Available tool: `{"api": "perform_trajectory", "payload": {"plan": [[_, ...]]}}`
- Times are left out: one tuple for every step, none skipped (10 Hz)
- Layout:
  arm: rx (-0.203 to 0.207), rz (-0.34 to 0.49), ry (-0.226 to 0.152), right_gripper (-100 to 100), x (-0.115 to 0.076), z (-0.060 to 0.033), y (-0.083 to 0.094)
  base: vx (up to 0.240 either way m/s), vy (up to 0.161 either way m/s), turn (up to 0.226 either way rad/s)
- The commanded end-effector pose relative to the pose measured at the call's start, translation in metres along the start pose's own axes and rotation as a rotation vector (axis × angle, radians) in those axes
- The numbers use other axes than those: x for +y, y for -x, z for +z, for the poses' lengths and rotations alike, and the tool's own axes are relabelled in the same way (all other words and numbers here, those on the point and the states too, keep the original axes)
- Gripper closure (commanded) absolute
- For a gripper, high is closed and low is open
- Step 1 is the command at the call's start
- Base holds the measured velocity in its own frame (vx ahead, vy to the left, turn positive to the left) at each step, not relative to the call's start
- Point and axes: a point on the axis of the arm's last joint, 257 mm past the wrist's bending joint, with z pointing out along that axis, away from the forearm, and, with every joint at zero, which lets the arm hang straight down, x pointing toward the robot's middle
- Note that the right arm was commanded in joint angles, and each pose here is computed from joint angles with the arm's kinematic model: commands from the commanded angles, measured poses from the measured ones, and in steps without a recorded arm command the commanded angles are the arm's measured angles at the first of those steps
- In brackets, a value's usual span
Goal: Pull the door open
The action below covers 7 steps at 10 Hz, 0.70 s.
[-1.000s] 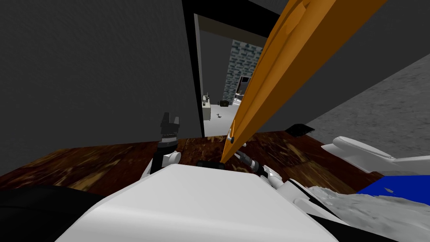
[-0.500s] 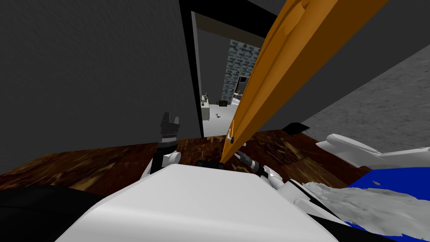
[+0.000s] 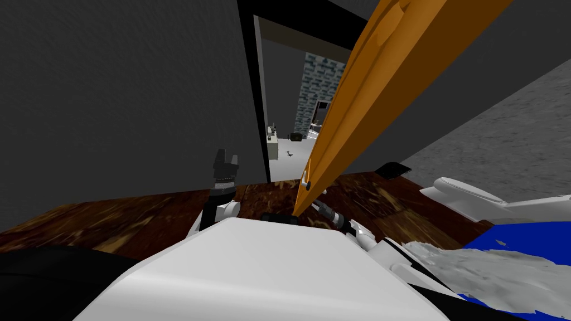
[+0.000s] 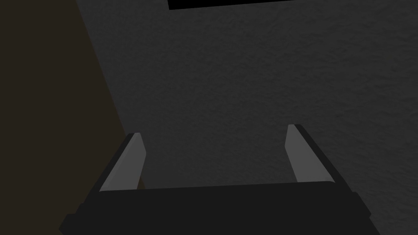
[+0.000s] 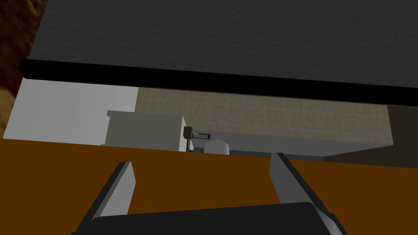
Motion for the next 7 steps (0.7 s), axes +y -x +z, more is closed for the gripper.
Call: {"api": "perform_trajectory", "payload": {"plan": [[0.000,0.000,0.000,-100,0.0000,0.0000,0.0000,0.004,0.005,-0.014],[0.000,0.000,0.000,-100,0.0000,0.0000,0.0000,0.000,0.000,0.000],[0.000,0.000,0.000,-100,0.0000,0.0000,0.0000,-0.004,-0.017,-0.003],[0.000,0.000,0.000,-100,0.0000,0.0000,0.0000,0.000,0.000,0.000],[0.001,0.001,-0.001,-100,-0.0004,0.0014,-0.0001,0.036,0.056,-0.117],[0.001,0.002,-0.001,-100,-0.0005,0.0018,-0.0001,0.049,0.107,-0.111],[0.002,0.002,-0.001,-100,-0.0006,0.0030,-0.0001,0.046,0.125,-0.069]]}}
